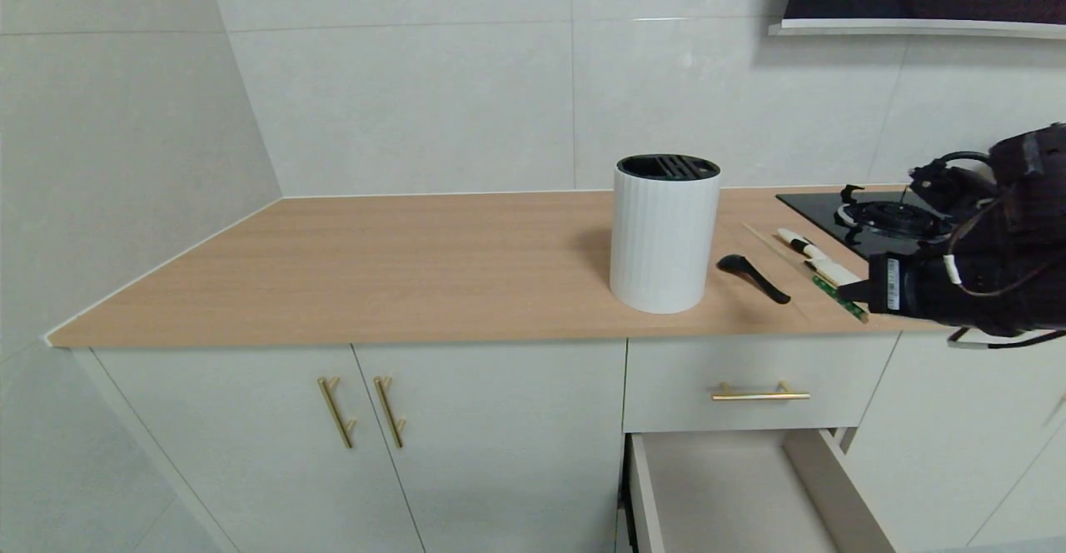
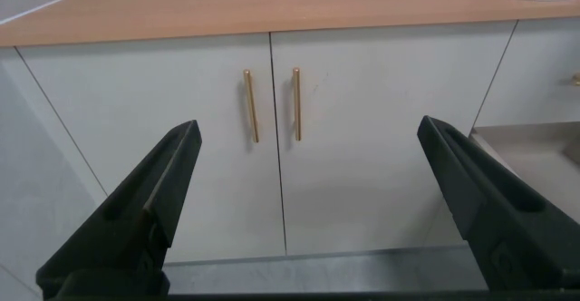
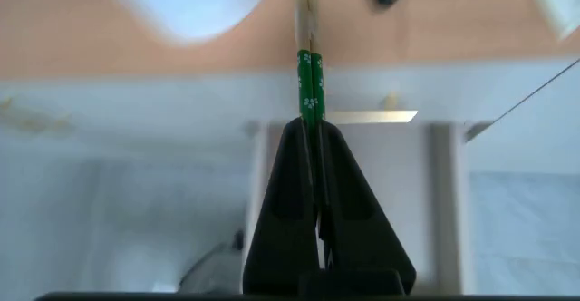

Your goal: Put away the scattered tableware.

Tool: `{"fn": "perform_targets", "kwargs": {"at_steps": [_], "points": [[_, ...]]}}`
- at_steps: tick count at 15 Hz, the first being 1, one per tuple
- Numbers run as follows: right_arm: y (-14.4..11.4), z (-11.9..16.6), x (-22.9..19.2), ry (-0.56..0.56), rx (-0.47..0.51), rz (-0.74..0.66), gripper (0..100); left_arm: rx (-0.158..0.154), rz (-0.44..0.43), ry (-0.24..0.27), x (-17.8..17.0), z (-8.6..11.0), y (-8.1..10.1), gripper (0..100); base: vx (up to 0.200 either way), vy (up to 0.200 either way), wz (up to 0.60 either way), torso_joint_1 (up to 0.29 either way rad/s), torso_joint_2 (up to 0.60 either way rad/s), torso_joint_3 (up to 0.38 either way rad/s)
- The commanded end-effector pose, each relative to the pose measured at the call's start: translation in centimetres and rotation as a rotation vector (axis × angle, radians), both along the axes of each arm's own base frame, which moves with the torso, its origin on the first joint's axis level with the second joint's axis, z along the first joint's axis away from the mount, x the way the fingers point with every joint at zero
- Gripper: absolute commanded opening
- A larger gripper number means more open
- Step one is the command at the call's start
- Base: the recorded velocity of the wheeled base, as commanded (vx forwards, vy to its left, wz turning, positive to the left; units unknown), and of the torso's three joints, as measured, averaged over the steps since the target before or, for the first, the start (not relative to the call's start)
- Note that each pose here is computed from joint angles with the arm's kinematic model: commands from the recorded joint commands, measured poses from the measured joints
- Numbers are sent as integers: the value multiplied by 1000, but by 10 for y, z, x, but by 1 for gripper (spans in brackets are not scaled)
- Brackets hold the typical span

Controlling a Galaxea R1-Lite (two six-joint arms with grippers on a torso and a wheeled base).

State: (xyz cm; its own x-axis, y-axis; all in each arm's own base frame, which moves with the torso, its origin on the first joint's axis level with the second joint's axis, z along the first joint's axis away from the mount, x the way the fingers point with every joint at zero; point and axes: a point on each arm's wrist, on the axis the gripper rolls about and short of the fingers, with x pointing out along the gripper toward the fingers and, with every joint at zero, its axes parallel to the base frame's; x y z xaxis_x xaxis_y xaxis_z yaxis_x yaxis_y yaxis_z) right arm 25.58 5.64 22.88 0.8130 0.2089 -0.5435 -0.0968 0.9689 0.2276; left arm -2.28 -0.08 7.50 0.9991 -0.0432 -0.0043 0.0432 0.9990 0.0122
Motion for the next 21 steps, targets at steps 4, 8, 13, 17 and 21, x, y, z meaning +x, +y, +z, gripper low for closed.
{"fn": "perform_targets", "kwargs": {"at_steps": [4,8,13,17,21], "points": [[-4,-1,-76,1,25,108,0,0,0,0,0,0,0,100,0,0,0,0,0,0],[7,-23,-86,79,7,183,0,0,0,0,0,0,0,100,0,0,0,0,0,0],[10,-32,-84,122,13,218,0,0,0,0,0,0,0,100,0,0,0,-135,316,189],[15,-51,-72,205,-13,219,0,0,0,0,0,0,0,100,0,0,0,-187,470,278],[19,-66,-62,279,-31,216,0,0,0,0,0,0,0,100,0,0,0,-168,466,288]]}}
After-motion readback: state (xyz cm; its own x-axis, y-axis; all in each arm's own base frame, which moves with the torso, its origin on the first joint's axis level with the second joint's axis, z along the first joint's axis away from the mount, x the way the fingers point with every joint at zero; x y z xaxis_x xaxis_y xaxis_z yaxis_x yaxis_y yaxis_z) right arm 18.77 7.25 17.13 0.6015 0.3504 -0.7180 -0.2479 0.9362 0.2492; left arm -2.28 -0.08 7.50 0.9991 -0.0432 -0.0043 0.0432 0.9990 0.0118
